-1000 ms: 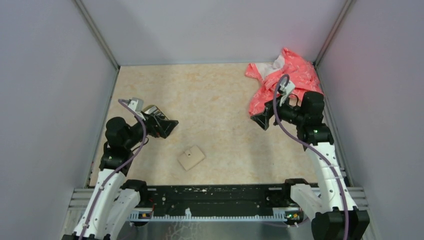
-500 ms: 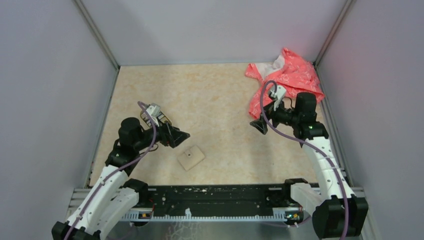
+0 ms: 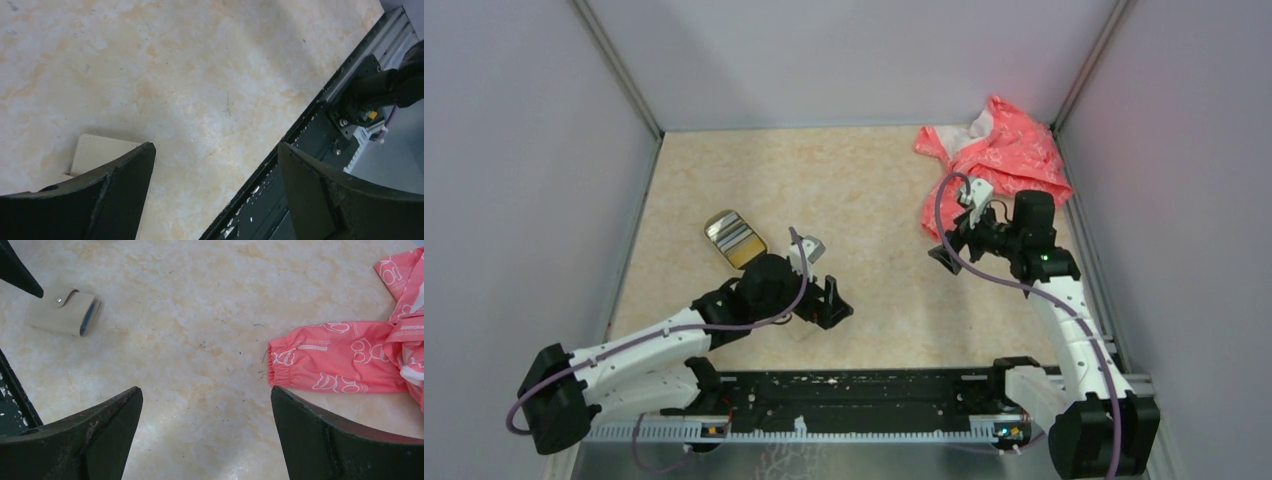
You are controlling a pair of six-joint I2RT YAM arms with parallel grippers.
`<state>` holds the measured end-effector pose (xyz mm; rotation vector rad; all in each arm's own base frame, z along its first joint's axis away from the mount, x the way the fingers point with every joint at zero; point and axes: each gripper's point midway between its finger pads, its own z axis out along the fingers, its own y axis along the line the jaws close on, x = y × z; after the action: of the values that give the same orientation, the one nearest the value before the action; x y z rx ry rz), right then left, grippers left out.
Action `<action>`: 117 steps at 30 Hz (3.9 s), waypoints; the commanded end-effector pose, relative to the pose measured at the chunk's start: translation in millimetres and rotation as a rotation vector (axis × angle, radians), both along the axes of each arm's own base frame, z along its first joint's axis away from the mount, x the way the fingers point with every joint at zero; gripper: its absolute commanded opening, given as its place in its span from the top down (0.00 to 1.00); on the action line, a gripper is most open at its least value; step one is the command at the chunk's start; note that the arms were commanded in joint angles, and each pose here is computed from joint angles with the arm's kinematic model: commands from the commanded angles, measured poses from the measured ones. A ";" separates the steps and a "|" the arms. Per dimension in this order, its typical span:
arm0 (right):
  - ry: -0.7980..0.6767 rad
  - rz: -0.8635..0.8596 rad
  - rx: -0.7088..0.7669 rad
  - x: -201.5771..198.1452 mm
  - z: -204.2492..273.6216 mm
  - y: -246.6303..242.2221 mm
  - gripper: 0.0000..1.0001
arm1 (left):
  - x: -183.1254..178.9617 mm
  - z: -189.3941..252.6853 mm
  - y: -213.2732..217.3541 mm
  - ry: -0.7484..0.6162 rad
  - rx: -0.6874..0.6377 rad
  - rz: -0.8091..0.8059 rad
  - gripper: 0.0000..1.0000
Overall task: Put the credit cards into the card holder
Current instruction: Open the card holder at the center of the board.
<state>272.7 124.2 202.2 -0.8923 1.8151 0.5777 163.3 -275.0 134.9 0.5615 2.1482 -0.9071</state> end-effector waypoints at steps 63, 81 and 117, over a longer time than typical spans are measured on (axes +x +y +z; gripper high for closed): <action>-0.013 0.253 0.072 -37.5 1.3 36.1 0.02 | 45.7 -69.5 82.9 0.068 0.569 0.292 0.34; -0.038 0.262 0.077 -40.4 6.5 37.1 0.02 | 17.8 -102.4 107.0 0.323 0.541 0.398 0.47; -0.089 0.767 0.009 -117.5 -59.5 80.9 0.03 | 2.9 -31.4 28.8 -0.148 -0.105 -0.063 0.44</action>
<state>157.6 195.8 133.2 -1.4747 1.5317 1.0184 156.5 -252.5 101.8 0.4517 2.2193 -1.0571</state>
